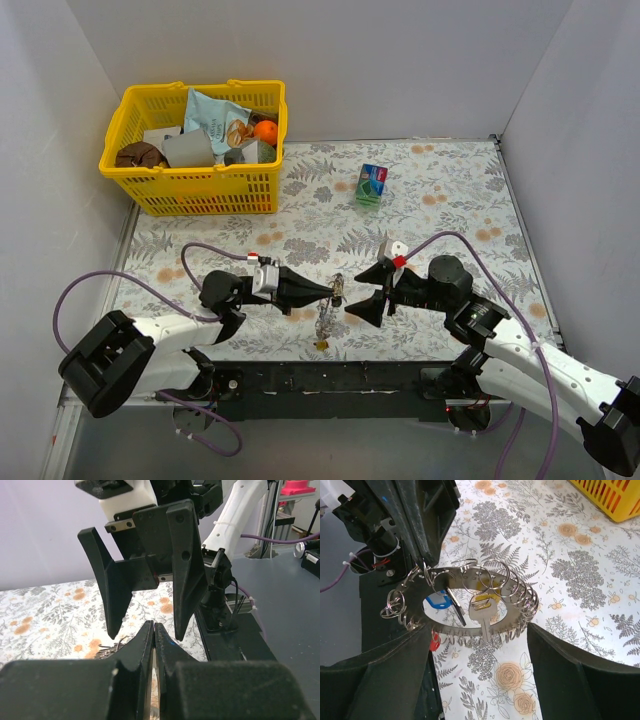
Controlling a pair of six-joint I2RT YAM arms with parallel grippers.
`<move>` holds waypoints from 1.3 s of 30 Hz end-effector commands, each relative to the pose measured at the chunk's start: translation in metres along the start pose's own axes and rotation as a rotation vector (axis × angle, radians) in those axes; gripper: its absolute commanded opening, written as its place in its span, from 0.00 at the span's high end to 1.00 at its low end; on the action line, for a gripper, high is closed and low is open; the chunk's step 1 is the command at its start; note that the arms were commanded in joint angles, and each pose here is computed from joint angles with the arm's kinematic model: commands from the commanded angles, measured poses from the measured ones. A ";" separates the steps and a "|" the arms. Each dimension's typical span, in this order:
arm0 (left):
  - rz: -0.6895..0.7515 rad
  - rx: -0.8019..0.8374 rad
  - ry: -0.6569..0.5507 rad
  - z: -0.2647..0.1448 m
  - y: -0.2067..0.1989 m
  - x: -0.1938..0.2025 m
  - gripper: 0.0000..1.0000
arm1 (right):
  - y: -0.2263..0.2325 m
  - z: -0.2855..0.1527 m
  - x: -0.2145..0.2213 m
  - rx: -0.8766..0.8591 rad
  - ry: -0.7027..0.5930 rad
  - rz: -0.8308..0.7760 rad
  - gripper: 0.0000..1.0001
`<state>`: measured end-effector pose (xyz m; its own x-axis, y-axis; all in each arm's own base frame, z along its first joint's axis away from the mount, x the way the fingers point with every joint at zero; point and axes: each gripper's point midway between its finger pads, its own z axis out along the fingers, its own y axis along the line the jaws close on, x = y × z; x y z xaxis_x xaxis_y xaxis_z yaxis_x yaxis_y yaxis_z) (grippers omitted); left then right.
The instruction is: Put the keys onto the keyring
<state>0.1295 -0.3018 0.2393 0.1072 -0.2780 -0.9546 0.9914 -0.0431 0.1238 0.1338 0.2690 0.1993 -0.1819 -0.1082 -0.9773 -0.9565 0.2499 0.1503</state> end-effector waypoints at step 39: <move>-0.173 0.032 -0.007 0.032 0.037 0.069 0.80 | -0.016 -0.016 0.001 0.139 -0.011 -0.030 0.13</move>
<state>0.1685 -0.3494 0.1288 -0.2712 -0.0300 -0.9620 0.9592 -0.0919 -0.2676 0.1442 0.2508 0.1928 -0.1778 -0.1199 -0.9767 -0.9215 0.3686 0.1225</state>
